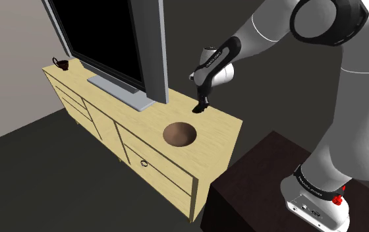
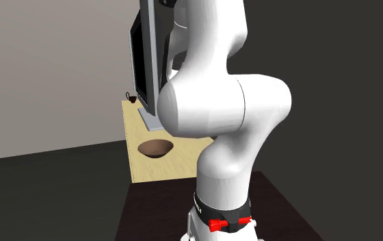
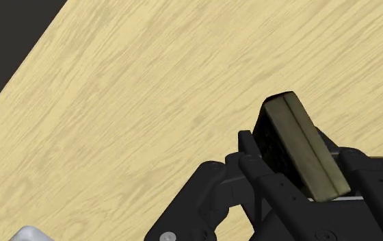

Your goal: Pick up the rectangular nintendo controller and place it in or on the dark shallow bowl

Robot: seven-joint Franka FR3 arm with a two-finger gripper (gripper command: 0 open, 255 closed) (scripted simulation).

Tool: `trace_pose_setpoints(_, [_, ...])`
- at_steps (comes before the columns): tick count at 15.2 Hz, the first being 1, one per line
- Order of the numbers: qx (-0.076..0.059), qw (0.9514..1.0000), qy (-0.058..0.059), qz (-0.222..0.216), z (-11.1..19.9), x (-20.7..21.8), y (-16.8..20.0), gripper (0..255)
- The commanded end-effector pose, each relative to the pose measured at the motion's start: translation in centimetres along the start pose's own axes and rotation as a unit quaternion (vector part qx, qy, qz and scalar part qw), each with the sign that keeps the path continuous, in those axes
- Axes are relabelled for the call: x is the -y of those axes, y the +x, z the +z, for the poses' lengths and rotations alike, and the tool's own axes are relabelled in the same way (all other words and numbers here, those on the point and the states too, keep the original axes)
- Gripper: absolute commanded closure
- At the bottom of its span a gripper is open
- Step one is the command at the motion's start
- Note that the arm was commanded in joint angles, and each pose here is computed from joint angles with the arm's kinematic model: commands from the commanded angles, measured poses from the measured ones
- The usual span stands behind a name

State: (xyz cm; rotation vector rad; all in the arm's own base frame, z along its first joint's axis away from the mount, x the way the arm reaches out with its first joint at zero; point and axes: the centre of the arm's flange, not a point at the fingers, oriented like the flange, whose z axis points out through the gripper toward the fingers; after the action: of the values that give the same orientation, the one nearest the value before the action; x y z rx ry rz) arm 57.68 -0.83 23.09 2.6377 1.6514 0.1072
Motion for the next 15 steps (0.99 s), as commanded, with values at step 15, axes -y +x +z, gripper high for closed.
trace_pose_setpoints(15, [0.000, 1.0000, 0.000, 0.001, 2.0, 10.9, 15.5, 255])
